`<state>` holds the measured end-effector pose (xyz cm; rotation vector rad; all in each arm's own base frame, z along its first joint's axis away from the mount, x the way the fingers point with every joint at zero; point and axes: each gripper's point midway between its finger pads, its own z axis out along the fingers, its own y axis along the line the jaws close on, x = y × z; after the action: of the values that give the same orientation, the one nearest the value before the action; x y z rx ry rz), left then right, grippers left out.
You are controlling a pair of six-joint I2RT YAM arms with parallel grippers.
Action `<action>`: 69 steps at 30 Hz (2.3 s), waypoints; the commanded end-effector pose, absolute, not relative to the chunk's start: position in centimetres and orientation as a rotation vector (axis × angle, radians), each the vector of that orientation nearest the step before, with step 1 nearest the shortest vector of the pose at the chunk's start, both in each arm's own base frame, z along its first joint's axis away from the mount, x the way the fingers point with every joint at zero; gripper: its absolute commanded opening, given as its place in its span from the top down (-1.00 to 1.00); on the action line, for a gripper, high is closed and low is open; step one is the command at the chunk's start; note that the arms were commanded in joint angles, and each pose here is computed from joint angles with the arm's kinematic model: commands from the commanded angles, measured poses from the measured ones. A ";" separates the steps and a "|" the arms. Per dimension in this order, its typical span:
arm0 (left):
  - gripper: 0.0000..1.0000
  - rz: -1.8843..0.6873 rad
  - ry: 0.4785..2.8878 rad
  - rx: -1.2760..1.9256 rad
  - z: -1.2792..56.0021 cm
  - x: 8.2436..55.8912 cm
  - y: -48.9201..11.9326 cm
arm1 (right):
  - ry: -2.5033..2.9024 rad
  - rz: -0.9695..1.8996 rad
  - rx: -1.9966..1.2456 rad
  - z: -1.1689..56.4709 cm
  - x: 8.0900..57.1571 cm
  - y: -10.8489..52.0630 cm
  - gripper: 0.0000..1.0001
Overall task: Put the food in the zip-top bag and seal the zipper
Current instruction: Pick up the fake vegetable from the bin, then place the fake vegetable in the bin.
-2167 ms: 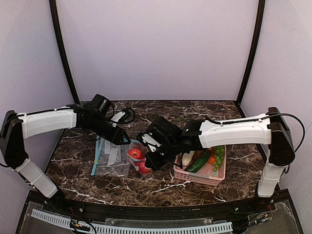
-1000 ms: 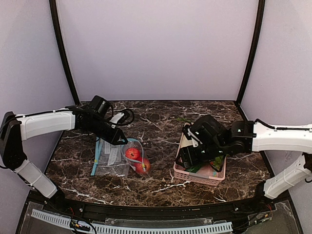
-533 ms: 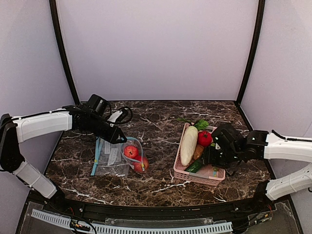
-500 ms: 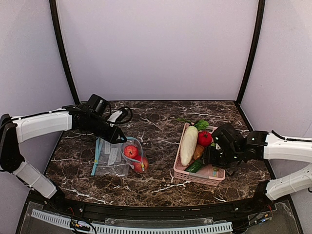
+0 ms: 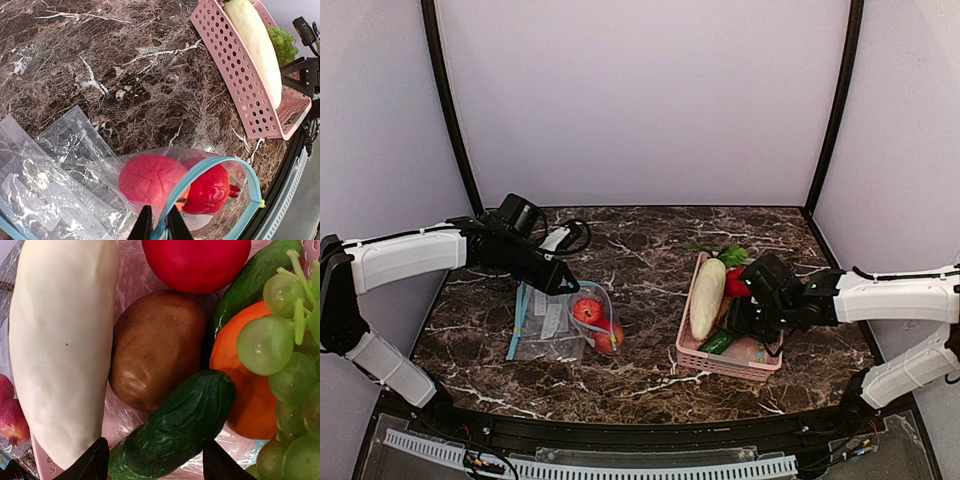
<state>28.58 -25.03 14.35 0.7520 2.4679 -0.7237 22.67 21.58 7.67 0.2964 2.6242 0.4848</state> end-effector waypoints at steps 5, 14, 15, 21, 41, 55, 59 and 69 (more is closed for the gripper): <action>0.79 -0.731 2.463 0.746 14.7 28.2 -24.7 | 2.612 0.462 0.338 6.1 24.2 22.4 -0.17; 0.79 -0.724 2.463 0.747 14.7 28.3 -24.6 | 2.573 0.490 0.342 6.7 24.7 22.6 0.26; 0.79 -0.723 2.463 0.747 14.7 28.3 -24.6 | 2.554 0.502 0.335 7.2 24.7 22.5 0.30; 0.80 -0.718 2.470 0.746 14.5 28.3 -24.6 | 2.455 0.532 0.321 9.7 24.6 21.1 0.41; 0.80 -0.771 2.471 0.757 14.4 27.9 -25.1 | 2.079 0.685 -0.266 22.3 22.2 21.1 0.52; 0.80 -0.955 2.421 0.869 14.9 25.7 -27.9 | 1.840 0.970 -0.777 28.6 17.2 27.6 0.49; 0.80 -0.964 2.416 0.883 15.0 25.4 -28.3 | 1.816 0.986 -0.796 29.7 16.8 30.1 0.49; 0.80 -0.950 2.430 0.866 14.7 25.5 -28.1 | 1.935 0.706 -0.693 28.0 20.7 34.2 0.52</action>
<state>25.92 -28.27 15.36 0.8678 2.4096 -0.9503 17.13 35.02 27.67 -0.8582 1.9056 0.8978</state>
